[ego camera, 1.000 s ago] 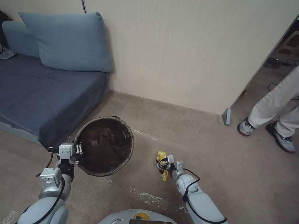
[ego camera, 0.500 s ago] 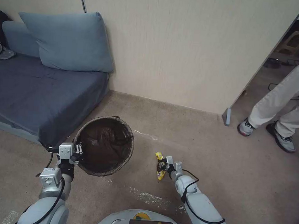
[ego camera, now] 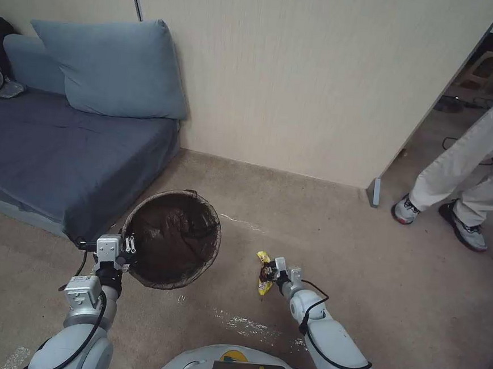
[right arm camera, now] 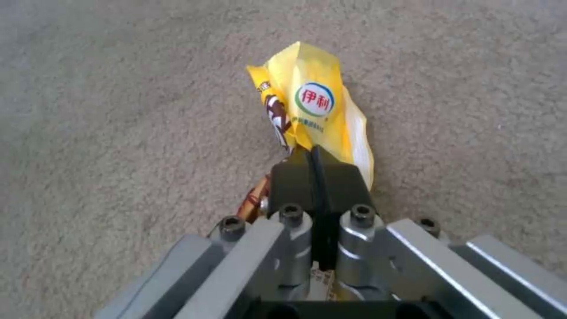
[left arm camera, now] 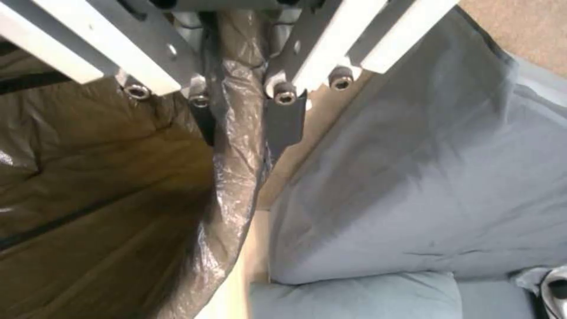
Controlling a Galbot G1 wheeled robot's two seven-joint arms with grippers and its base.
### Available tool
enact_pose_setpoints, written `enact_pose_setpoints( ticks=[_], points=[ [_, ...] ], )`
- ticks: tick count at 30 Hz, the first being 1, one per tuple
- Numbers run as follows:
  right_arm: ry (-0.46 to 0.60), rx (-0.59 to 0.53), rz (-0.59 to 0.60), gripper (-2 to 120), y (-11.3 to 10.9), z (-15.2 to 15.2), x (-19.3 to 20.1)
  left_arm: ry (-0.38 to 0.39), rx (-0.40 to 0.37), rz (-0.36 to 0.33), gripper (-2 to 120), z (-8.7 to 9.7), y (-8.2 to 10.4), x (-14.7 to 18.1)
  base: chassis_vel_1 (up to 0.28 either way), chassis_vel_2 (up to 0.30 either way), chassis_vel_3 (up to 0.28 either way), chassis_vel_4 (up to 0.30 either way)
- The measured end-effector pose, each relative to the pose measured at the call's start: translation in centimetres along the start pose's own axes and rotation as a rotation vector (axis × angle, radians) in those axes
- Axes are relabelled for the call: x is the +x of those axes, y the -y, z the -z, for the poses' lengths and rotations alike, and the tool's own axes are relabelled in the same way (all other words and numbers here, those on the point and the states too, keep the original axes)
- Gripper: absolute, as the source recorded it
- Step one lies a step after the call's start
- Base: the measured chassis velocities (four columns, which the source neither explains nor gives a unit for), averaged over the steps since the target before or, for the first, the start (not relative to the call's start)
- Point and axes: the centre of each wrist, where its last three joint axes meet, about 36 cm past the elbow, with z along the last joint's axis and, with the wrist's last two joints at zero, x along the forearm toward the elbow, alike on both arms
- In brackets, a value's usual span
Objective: Pick up the trash bin, then pick up the garbage from the floor and place it into the trash bin.
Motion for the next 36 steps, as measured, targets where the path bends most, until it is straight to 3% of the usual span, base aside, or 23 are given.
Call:
enact_pose_setpoints(
  ticks=[17, 27, 36],
  points=[
    [0.183, 0.059, 0.053, 0, 0.0, 6.0, 6.1, 0.013, 0.006, -0.005, 0, 0.6, 0.2, 0.3, 0.0, 0.0, 0.0, 0.0],
    [0.38, 0.097, 0.193, 0, -1.3, 15.1, 14.4, 0.0, 0.005, -0.021, 0, 0.7, 0.3, 0.6, 0.0, 0.0, 0.0, 0.0],
    [0.484, 0.144, 0.306, 0, -1.4, 21.9, 19.5, -0.029, 0.005, -0.042, 0, 0.6, 0.4, 0.7, 0.0, 0.0, 0.0, 0.0]
  ],
)
